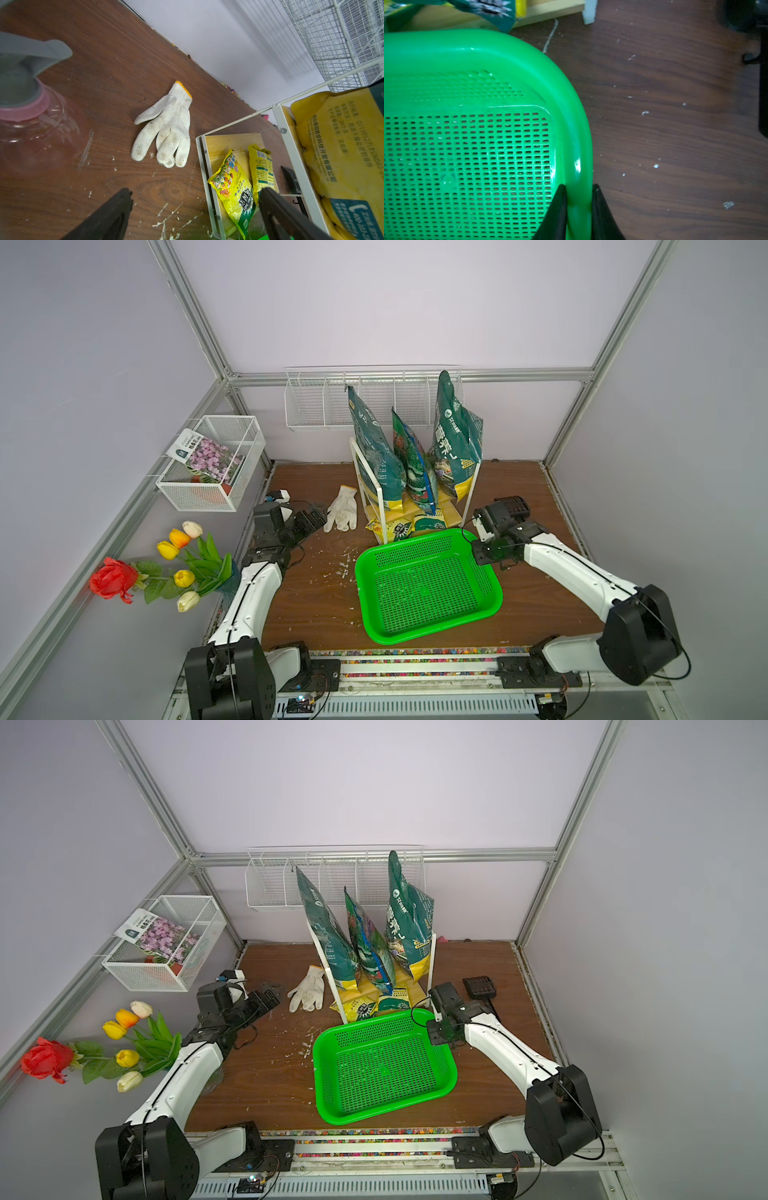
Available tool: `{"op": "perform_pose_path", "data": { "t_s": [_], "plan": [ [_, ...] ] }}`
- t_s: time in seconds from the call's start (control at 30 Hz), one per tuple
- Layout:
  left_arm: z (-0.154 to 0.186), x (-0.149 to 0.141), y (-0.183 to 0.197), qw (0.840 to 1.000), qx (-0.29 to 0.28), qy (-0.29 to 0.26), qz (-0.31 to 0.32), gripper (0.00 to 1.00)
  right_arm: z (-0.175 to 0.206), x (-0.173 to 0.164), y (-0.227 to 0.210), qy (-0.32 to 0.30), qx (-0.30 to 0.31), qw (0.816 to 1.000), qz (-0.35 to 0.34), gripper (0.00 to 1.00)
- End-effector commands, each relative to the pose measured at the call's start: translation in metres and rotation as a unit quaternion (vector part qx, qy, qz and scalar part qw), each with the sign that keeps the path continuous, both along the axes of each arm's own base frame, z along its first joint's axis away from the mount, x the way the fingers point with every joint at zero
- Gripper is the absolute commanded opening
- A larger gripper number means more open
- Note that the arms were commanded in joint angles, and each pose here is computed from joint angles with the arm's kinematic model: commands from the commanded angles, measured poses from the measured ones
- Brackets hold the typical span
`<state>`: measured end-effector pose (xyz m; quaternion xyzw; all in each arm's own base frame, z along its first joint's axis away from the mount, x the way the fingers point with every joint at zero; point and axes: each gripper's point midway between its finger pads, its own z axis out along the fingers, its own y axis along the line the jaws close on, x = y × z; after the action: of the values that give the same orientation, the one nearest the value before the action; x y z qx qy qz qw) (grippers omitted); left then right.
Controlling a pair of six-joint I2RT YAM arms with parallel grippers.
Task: Take down the fertilizer bag from the shelf
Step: Move the storage box to the center of the board.
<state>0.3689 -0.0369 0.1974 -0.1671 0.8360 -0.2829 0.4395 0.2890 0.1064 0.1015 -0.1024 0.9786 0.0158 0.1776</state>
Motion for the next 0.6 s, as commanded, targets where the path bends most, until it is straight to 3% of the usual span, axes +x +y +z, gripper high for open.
{"op": "perform_pose_path", "data": {
  "t_s": [0.0, 0.17, 0.33, 0.47, 0.57],
  "plan": [
    [0.006, -0.002, -0.003, 1.0, 0.0, -0.016, -0.006, 1.0, 0.0, 0.008, -0.031, 0.004, -0.05, 0.999, -0.005, 0.2],
    [0.004, -0.002, -0.003, 1.0, -0.002, -0.013, -0.006, 1.0, -0.001, 0.017, -0.039, 0.012, -0.039, 0.999, -0.01, 0.24],
    [0.005, -0.003, -0.004, 1.0, -0.003, -0.013, -0.008, 1.0, 0.007, 0.027, -0.036, -0.001, -0.033, 0.999, -0.017, 0.36],
    [0.006, -0.004, -0.003, 1.0, 0.001, -0.015, -0.008, 1.0, 0.042, 0.036, -0.026, -0.032, -0.001, 0.999, -0.015, 0.58],
    [0.006, -0.004, -0.005, 1.0, -0.002, -0.014, -0.011, 1.0, 0.084, 0.042, -0.024, -0.072, 0.012, 0.997, -0.027, 0.62]
  ]
}}
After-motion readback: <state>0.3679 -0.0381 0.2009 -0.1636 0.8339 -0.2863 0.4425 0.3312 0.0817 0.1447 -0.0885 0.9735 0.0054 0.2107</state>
